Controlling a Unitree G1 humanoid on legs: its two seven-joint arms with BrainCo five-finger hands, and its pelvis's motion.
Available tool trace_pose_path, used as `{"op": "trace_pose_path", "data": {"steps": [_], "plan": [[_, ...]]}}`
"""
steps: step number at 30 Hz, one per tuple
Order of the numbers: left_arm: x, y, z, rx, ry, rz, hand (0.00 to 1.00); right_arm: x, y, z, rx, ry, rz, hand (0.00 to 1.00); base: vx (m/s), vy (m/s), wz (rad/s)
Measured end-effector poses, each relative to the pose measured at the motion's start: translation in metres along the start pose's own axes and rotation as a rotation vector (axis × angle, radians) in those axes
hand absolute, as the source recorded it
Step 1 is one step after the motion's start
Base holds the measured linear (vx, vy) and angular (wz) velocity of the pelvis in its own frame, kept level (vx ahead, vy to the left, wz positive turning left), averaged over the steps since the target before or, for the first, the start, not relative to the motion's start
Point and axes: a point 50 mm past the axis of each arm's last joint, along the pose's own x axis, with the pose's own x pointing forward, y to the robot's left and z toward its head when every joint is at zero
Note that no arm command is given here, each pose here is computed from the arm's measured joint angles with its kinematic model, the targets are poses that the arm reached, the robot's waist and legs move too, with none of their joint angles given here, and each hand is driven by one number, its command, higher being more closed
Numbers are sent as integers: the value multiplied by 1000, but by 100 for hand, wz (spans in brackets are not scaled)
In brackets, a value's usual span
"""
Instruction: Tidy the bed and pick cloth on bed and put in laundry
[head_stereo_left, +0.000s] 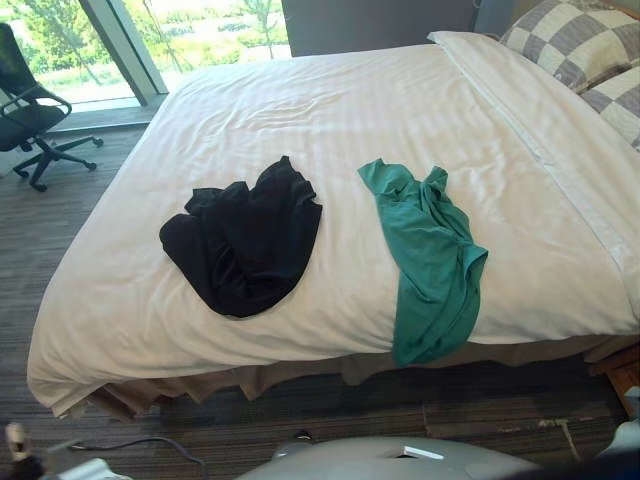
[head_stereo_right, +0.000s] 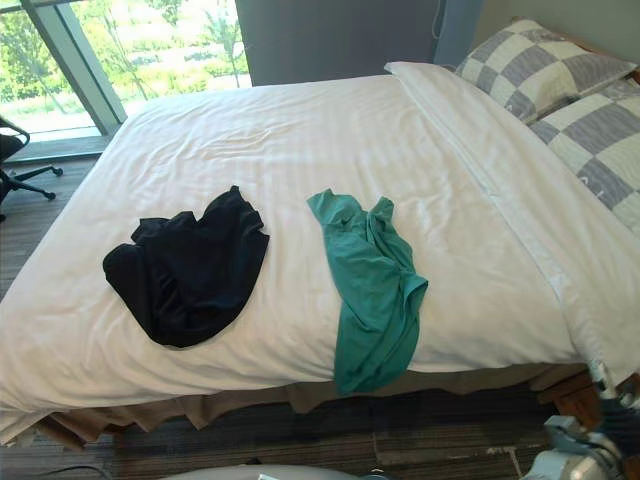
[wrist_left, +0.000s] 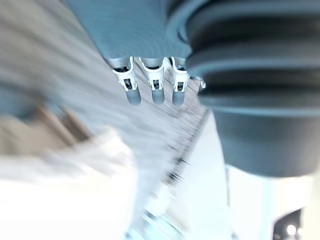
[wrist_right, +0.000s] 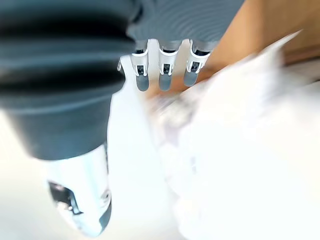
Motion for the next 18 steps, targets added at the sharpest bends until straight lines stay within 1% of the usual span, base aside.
{"op": "trace_pose_path", "data": {"steps": [1, 2, 3, 4, 5, 6, 7, 8, 9, 10, 12, 14, 16, 17, 18], "plan": [[0, -9, 5, -15, -23, -49, 0, 3, 8, 7, -21, -35, 48, 0, 67, -13, 7], [-1, -35, 20, -49, -88, -177, 0, 9, 32, 24, -87, -121, 182, 0, 76, -15, 6], [-2, -46, 25, -52, -120, -232, 0, 11, 43, 29, -115, -151, 246, 0, 55, -13, 6], [-3, -51, 26, -53, -136, -260, 0, 12, 50, 31, -130, -165, 277, 0, 32, -4, 4], [-7, -64, 21, -5, -155, -343, 0, 11, 63, 31, -157, -174, 342, 0, 0, 0, 0], [-10, -71, 18, 13, -164, -382, 0, 11, 68, 30, -158, -171, 363, 0, 0, 0, 0], [-16, -79, 13, 66, -195, -456, 0, 10, 76, 25, -165, -154, 400, 0, -9, -5, 6], [-22, -95, 8, 134, -220, -551, 0, 12, 88, 20, -188, -134, 462, 0, -48, -9, 1], [-25, -118, 1, 206, -236, -637, 0, 18, 103, 18, -211, -119, 537, 0, -56, -9, -8], [-25, -130, -2, 246, -247, -676, 0, 21, 113, 18, -218, -116, 576, 0, -58, -5, -30], [-33, -186, -5, 403, -310, -862, 0, 23, 143, 19, -227, -122, 696, 0, -26, -8, -41], [-45, -213, -6, 486, -361, -973, 0, 16, 155, 18, -247, -128, 753, 0, 7, -6, -37], [-53, -221, -11, 552, -383, -1031, 0, 6, 160, 11, -292, -112, 787, 0, 45, -2, -27], [-58, -223, -21, 639, -383, -1065, 0, -1, 160, 4, -377, -110, 812, 0, 30, -2, -15], [-62, -223, -28, 682, -380, -1085, 0, -4, 160, 1, -419, -110, 831, 0, 21, -8, -18]]}}
